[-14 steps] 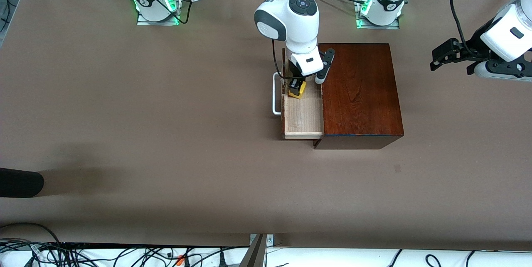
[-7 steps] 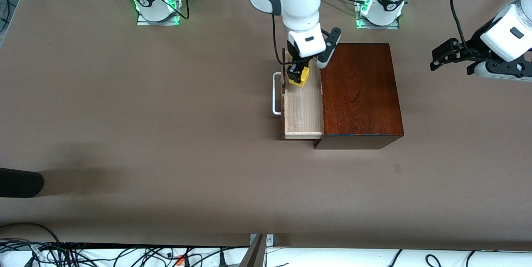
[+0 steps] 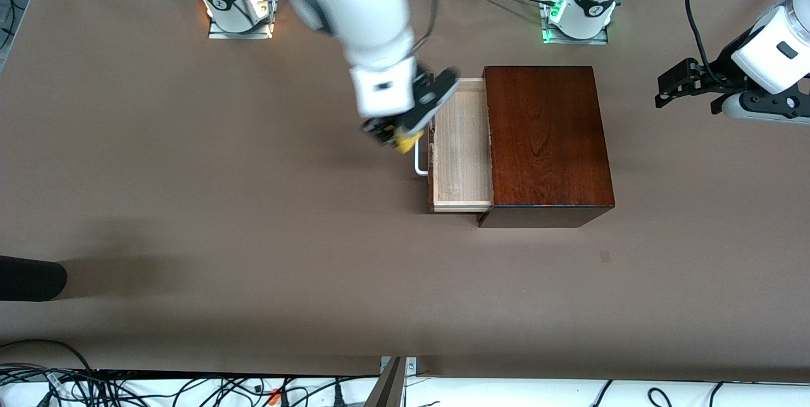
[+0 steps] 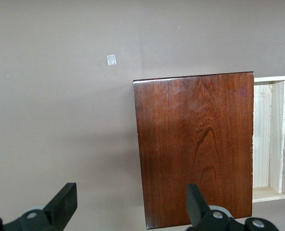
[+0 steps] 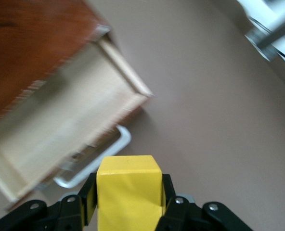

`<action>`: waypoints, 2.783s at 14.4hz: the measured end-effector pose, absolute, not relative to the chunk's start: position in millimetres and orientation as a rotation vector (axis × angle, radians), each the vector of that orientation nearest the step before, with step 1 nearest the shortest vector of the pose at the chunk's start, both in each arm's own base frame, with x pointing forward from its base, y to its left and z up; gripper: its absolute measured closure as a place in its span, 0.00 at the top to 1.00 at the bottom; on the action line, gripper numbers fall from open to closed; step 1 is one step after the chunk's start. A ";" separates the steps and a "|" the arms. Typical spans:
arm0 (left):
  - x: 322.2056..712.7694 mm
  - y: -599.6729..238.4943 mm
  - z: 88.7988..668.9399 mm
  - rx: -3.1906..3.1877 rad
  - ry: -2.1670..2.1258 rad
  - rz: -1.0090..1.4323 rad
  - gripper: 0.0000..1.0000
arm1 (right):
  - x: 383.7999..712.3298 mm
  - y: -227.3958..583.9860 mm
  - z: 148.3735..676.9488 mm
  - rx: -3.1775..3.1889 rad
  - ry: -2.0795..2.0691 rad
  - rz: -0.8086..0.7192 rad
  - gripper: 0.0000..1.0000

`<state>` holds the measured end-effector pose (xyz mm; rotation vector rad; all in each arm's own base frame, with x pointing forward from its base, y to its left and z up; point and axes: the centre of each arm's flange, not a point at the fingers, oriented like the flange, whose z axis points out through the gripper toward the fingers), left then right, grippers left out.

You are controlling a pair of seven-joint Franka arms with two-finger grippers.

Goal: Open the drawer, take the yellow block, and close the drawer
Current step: 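Lift the yellow cube out and carry it beside the box, then lower the cube onto the table while the left gripper reaches the drawer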

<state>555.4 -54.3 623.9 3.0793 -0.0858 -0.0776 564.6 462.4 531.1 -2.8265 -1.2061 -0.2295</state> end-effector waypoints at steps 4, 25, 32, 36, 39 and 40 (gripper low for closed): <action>555.4 -54.8 623.9 3.079 -0.087 -0.077 1.00 | 629.3 342.2 544.9 -2.927 -0.928 -0.157 0.56; 555.1 -60.6 624.1 3.079 -0.103 -0.074 1.00 | 592.6 60.4 349.1 -3.071 -0.137 0.221 0.56; 555.1 -60.8 624.0 3.079 -0.104 -0.074 1.00 | 555.2 54.0 276.5 -3.114 -0.105 0.204 0.56; 555.1 -61.3 623.9 3.079 -0.105 -0.074 1.00 | 543.7 53.9 252.3 -3.122 -0.116 0.259 0.56; 555.2 -63.2 624.0 3.078 -0.110 -0.071 1.00 | 541.8 54.9 236.4 -3.125 -0.116 0.291 0.56; 555.0 -68.2 624.6 3.077 -0.126 -0.064 1.00 | 540.9 55.7 230.4 -3.127 -0.111 0.304 0.56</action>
